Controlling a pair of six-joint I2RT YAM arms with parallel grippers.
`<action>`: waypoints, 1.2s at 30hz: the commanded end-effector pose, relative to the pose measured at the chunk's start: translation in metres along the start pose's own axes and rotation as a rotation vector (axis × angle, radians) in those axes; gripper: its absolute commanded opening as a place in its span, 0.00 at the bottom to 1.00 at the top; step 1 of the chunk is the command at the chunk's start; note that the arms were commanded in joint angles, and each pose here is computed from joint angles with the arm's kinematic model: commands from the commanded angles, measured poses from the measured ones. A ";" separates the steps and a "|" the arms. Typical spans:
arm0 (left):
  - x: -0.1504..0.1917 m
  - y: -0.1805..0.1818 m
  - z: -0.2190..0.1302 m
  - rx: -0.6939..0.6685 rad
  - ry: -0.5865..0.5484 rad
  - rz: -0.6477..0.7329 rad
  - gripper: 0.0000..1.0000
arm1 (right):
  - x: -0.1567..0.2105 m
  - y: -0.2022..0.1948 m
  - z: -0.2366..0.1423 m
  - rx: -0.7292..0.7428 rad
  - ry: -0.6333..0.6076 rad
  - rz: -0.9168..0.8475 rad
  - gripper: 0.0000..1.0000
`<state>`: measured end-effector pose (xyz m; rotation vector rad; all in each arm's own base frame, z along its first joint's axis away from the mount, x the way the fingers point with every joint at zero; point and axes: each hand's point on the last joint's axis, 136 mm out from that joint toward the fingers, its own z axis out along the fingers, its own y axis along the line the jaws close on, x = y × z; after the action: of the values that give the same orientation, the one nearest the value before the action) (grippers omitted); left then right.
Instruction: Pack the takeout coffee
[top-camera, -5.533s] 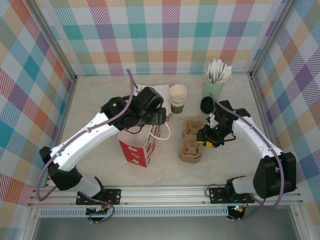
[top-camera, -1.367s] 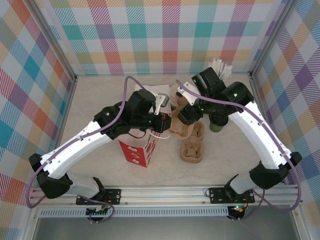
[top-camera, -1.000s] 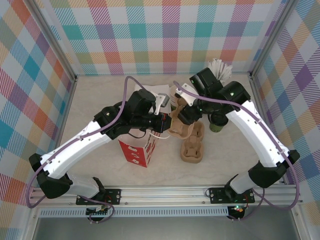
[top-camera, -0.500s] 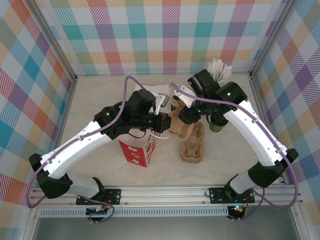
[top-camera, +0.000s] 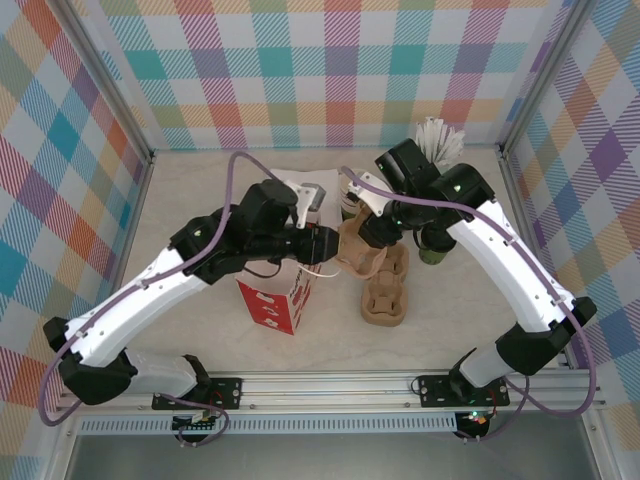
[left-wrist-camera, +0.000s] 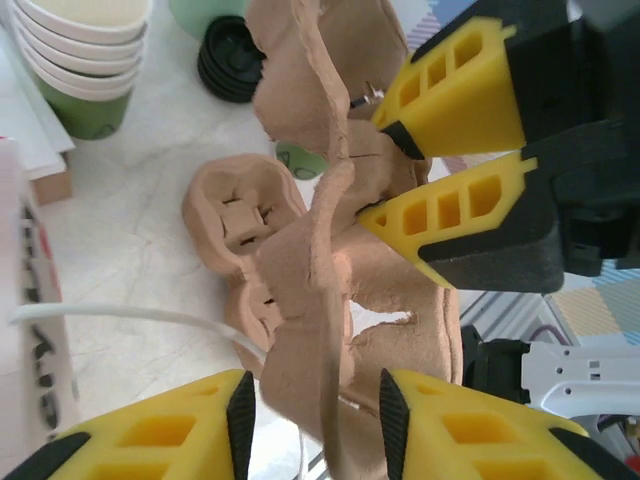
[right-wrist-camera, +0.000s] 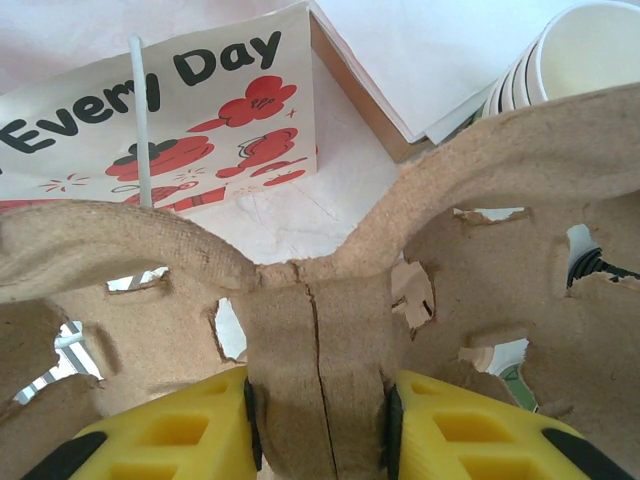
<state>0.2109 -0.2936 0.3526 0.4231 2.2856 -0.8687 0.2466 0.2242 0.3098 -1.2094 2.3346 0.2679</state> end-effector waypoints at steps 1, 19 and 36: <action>-0.007 0.010 -0.034 -0.047 -0.102 -0.022 0.48 | -0.008 0.005 -0.004 -0.023 -0.015 0.009 0.34; 0.067 0.134 -0.126 -0.374 -0.206 -0.387 0.71 | -0.105 0.078 -0.037 -0.398 -0.251 -0.009 0.32; 0.073 0.146 -0.096 -0.315 -0.152 -0.455 0.75 | -0.137 0.133 -0.002 -0.660 -0.208 0.067 0.31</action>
<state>0.1787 -0.1005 0.2908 -0.3589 2.3388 -0.6140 0.2118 0.3898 0.3618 -1.3027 2.2028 1.1060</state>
